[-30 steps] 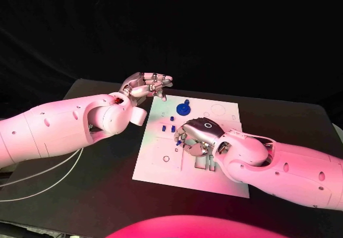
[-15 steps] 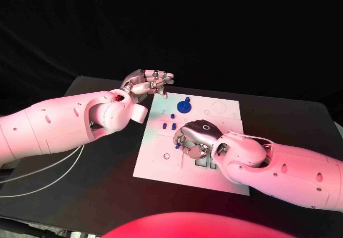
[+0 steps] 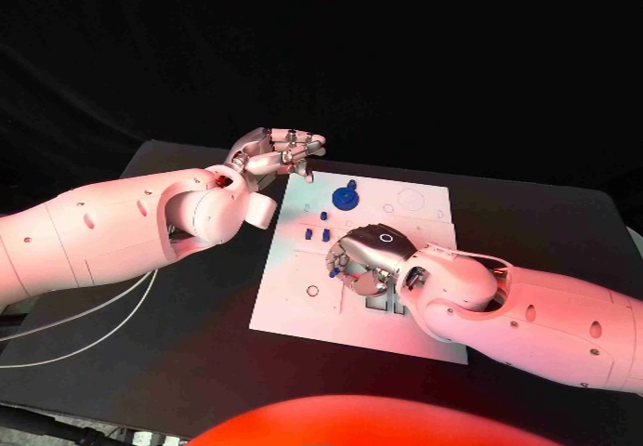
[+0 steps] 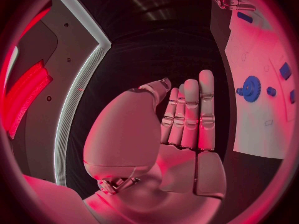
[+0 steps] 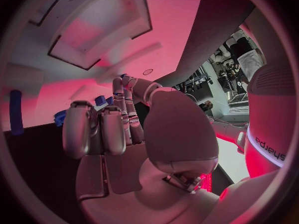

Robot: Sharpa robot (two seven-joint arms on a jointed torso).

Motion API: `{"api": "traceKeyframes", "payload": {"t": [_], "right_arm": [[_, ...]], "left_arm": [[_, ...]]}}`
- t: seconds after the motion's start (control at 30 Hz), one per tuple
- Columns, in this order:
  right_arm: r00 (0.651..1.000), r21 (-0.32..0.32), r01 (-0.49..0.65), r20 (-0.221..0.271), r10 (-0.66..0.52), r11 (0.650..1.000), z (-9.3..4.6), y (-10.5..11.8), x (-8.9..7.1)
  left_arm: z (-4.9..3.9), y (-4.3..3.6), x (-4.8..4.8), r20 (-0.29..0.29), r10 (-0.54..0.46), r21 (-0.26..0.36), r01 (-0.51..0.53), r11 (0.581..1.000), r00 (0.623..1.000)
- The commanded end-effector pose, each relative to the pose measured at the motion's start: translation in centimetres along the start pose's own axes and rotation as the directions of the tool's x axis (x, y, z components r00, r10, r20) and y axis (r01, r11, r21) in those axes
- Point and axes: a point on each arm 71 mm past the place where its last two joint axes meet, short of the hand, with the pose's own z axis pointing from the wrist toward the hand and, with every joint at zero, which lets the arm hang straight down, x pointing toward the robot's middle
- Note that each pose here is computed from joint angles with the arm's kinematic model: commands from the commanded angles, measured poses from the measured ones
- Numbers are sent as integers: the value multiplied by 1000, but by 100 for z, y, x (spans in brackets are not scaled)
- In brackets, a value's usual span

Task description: Assemble the parts on the task board

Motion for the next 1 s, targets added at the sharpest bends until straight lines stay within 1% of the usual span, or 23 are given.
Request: {"api": "traceKeyframes", "payload": {"t": [0.03,0.57,0.83,1.0], "right_arm": [[999,1,24,-28,-24,1000,1,0,43],[998,-2,37,-44,-37,999,54,33,89],[998,32,21,-58,-19,999,61,-53,112],[999,39,15,-52,-13,999,46,-79,108]], "left_arm": [[3,-9,21,-18,-7,6,7,1000,1000],[-3,-11,24,-22,-8,4,8,1000,1000],[-5,-11,25,-23,-8,4,8,1000,1000],[-9,-12,16,-22,-8,2,8,1000,1000]]}}
